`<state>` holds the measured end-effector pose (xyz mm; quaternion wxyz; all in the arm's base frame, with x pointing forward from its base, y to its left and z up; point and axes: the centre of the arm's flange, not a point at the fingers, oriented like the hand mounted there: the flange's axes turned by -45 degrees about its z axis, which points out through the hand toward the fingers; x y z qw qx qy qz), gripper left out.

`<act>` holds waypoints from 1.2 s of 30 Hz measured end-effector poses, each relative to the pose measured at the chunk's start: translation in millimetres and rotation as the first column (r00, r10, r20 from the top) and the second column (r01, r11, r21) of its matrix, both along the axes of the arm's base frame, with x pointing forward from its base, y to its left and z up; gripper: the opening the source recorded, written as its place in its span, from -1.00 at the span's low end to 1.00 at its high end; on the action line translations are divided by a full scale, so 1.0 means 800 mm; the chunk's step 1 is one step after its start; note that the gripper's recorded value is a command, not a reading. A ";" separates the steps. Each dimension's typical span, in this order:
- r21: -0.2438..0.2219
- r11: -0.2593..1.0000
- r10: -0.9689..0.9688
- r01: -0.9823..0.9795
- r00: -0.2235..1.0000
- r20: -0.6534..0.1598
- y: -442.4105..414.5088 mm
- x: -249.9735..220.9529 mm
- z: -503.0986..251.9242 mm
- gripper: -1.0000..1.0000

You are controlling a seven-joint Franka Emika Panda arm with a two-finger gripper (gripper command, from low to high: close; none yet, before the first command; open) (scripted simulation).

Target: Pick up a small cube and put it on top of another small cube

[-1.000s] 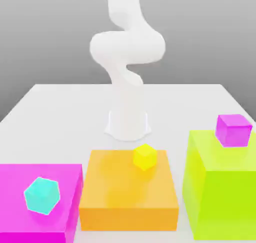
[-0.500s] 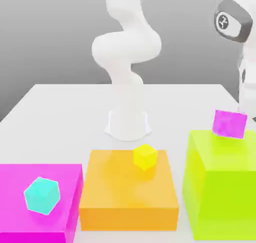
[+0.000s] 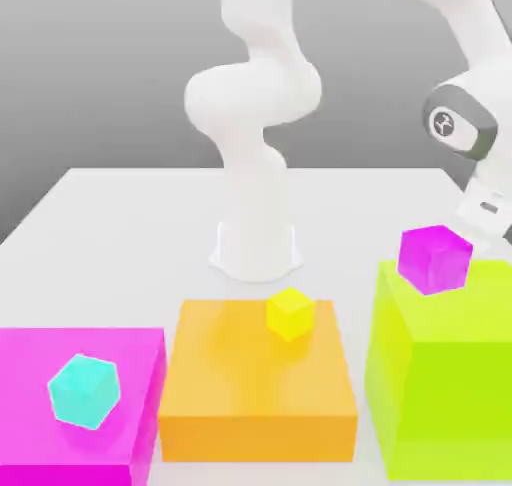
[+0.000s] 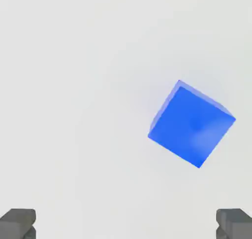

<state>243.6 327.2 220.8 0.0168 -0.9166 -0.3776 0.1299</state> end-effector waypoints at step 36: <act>0.074 0.919 -0.394 0.388 0.884 0.254 -0.002 0.007 -0.035 -1.00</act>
